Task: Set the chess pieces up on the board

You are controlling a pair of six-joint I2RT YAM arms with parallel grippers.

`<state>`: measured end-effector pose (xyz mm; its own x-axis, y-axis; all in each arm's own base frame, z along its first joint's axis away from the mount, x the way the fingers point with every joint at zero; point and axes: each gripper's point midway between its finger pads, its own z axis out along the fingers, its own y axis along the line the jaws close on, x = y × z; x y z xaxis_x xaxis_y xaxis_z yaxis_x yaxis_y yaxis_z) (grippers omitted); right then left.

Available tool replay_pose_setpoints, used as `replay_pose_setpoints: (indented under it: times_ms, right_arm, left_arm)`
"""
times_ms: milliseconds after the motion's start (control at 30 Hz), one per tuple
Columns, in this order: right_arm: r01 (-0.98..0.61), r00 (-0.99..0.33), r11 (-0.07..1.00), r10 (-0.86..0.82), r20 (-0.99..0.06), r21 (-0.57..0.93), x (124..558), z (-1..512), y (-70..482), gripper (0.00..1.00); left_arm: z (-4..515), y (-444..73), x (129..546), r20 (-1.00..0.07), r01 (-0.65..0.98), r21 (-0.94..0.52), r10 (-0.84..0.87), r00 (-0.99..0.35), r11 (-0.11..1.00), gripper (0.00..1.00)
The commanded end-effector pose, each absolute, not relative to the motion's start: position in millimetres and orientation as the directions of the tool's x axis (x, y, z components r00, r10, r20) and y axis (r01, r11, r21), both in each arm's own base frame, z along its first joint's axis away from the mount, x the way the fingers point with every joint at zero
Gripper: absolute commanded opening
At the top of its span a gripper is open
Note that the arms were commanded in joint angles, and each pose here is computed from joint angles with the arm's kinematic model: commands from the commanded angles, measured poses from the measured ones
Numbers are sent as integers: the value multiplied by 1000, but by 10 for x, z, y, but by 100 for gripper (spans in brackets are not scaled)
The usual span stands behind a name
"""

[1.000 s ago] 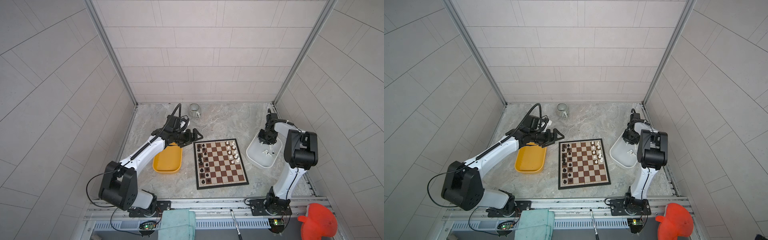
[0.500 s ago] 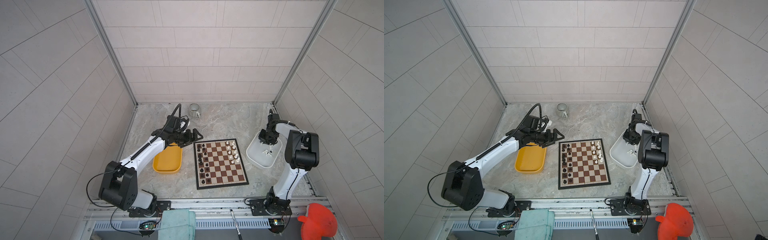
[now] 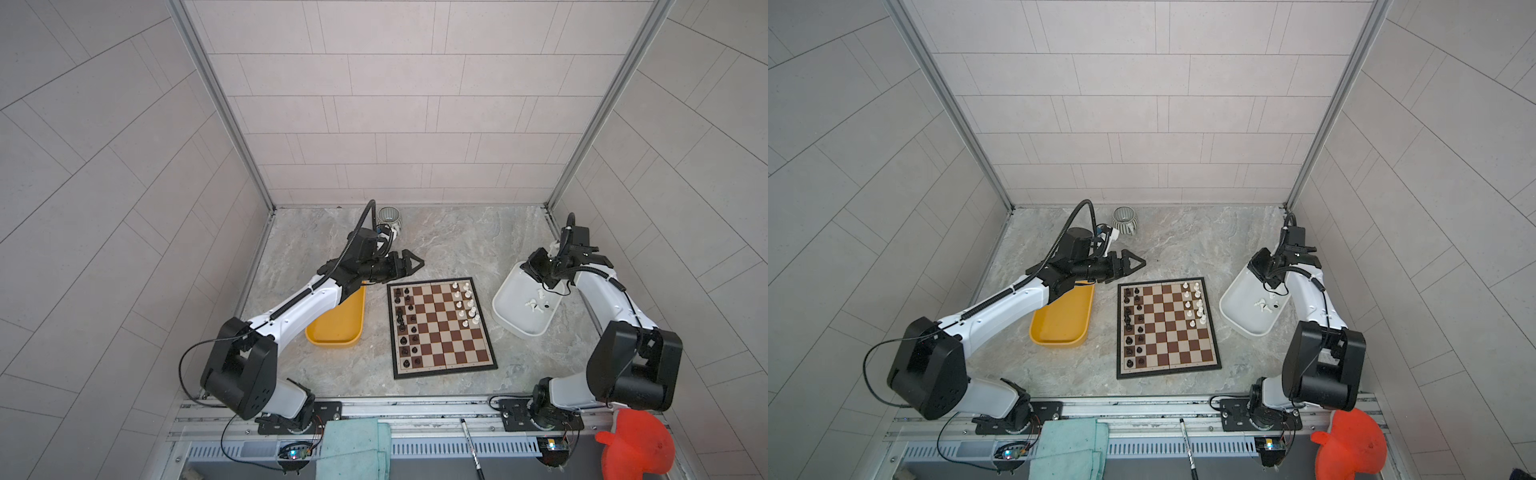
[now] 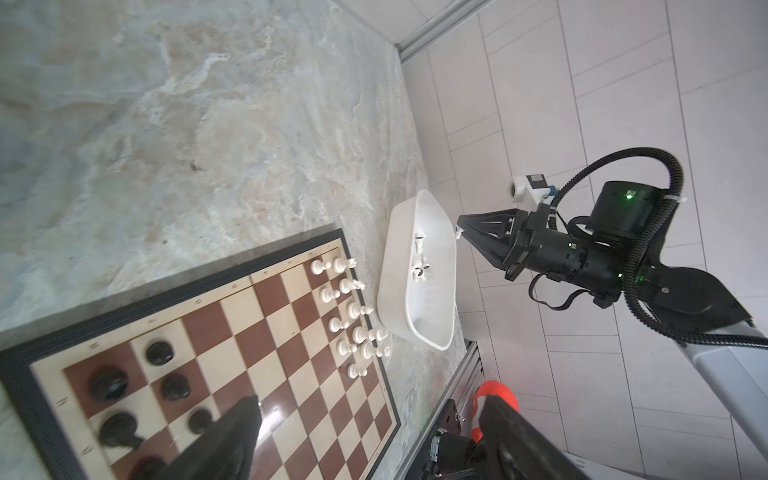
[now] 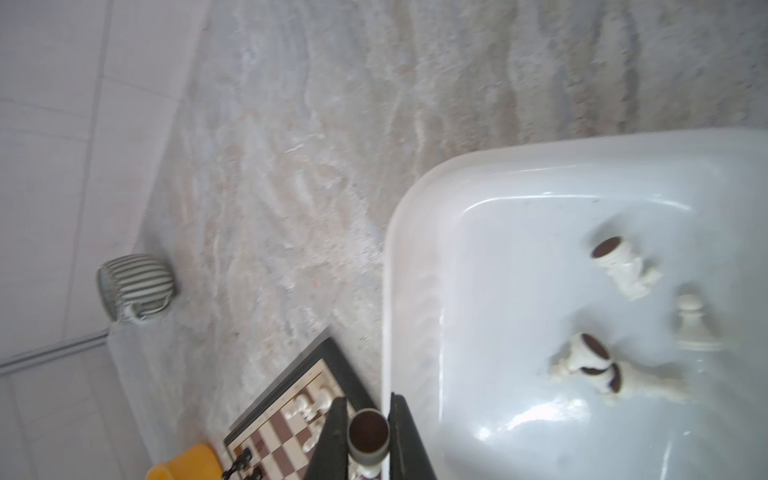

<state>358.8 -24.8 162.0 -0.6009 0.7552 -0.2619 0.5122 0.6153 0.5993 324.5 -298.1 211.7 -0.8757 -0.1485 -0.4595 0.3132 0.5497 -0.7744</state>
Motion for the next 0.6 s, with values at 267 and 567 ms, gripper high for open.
replay_pose_setpoints:
  times_ms: [267,567]
  right_arm:
    - [306,-618,257,786,-14,917,3575,2349,1223,0]
    - [308,-605,132,791,87,942,3511,2452,1378,0]
  left_arm:
    - [2236,-4056,3310,-657,550,-681,-73,-750,484,67]
    - [2287,-4200,3413,-643,540,-739,-185,-743,403,55]
